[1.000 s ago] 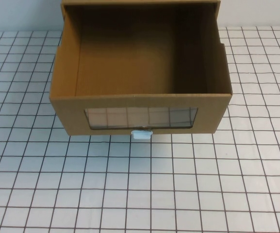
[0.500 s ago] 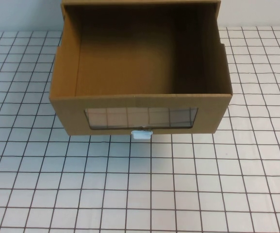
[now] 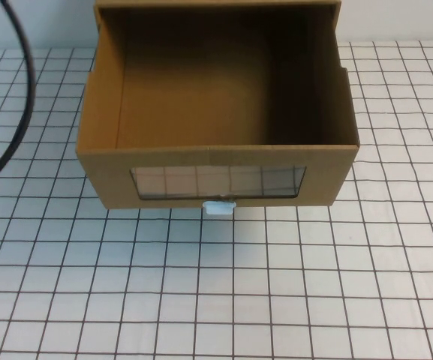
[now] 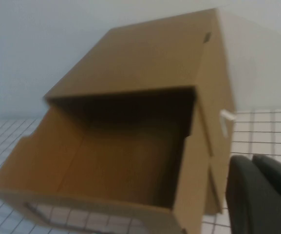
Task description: Close the shoe box
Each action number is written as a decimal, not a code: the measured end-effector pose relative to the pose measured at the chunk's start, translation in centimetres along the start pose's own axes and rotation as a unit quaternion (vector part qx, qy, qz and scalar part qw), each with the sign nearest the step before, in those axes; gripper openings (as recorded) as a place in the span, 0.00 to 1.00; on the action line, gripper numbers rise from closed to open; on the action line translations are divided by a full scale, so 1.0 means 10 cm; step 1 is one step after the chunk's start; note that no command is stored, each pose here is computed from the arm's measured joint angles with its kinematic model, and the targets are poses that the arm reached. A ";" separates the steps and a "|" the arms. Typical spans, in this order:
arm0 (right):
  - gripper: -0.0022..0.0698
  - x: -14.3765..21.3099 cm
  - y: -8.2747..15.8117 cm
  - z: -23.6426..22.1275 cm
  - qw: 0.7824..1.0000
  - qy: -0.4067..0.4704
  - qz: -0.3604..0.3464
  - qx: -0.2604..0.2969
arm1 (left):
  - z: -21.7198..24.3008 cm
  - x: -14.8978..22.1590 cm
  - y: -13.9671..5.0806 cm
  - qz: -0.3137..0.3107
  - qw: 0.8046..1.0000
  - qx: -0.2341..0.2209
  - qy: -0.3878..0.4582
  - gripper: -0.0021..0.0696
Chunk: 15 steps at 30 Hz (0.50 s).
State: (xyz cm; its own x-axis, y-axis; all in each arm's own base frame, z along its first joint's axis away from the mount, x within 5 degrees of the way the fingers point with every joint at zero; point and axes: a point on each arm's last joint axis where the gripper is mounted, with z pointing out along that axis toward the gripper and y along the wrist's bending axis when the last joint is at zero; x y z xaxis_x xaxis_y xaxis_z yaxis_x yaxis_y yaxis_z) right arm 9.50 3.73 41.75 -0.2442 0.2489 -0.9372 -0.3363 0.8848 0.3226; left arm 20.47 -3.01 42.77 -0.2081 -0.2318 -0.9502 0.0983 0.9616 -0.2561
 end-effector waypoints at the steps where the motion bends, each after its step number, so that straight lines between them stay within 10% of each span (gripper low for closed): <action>1: 0.01 0.02 0.04 0.03 0.999 0.013 -0.017 -0.025 | 0.07 -0.06 -0.03 0.006 1.000 0.003 0.013 0.02; 9: 0.01 0.26 0.37 0.42 0.951 0.134 -0.096 -0.262 | 0.89 -0.41 -0.53 0.087 0.979 0.150 0.108 0.02; 15: 0.01 0.42 0.49 0.65 0.919 0.186 -0.101 -0.332 | 1.62 -0.43 -0.80 0.091 0.945 0.268 0.164 0.02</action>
State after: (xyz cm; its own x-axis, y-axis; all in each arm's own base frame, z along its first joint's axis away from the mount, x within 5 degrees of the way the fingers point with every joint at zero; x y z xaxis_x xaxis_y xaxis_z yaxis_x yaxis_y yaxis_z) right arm 12.73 11.63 38.55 -0.3693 -0.1550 -0.9163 -0.8592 0.4327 0.2730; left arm 36.38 -12.07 46.02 -0.4225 0.0733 -0.9034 0.6223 0.7481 -0.2303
